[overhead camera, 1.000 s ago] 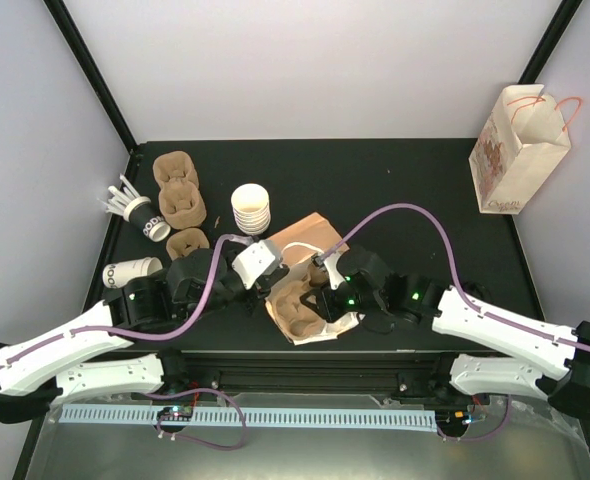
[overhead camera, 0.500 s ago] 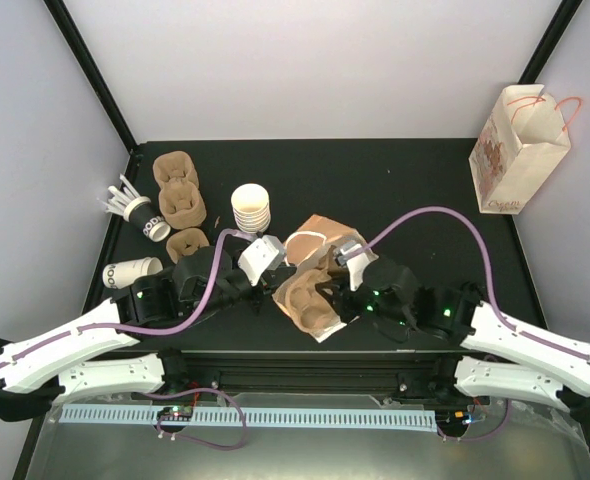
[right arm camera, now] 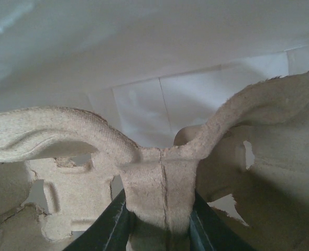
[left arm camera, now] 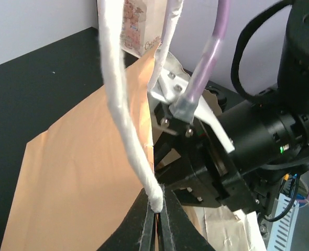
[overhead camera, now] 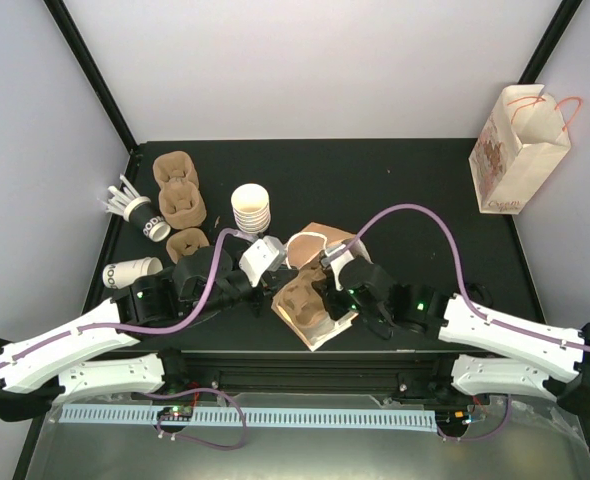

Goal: Pack the takeout coffee

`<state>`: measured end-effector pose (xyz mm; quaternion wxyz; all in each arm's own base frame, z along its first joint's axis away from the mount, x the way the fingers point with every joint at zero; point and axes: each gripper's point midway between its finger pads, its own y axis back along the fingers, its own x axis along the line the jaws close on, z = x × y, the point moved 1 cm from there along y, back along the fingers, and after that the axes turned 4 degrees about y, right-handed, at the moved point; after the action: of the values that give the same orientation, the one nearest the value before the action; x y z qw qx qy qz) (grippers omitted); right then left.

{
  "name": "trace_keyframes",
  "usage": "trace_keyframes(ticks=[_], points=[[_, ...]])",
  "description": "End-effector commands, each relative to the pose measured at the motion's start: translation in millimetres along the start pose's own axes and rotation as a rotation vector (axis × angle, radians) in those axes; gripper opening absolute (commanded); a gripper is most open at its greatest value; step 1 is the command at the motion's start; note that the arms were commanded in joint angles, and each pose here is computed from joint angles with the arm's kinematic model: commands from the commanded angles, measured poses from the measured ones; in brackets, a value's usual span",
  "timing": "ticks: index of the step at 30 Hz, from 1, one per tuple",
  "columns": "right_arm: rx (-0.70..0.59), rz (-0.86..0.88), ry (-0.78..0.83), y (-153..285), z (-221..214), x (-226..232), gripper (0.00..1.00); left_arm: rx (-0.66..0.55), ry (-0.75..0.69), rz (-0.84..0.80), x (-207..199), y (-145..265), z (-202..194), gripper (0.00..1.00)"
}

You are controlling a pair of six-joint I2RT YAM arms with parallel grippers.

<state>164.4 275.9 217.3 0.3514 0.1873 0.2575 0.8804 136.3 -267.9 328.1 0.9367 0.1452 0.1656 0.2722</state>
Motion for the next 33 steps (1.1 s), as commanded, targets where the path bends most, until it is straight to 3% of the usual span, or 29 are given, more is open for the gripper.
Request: trace_keyframes(ticks=[1, 11, 25, 33], points=[[-0.011, -0.062, 0.056, 2, 8, -2, 0.24, -0.056, 0.076, -0.013, -5, 6, 23, 0.02], [-0.028, -0.084, 0.152, -4, -2, 7, 0.22, -0.052, 0.291, 0.091, 13, -1, 24, 0.02], [0.133, -0.106, 0.246, -32, -62, 15, 0.22, -0.058, 0.279, -0.011, -2, -14, 20, 0.02], [0.133, -0.124, 0.258, -41, -75, 16, 0.20, -0.053, 0.281, -0.045, -8, -19, 18, 0.01]])
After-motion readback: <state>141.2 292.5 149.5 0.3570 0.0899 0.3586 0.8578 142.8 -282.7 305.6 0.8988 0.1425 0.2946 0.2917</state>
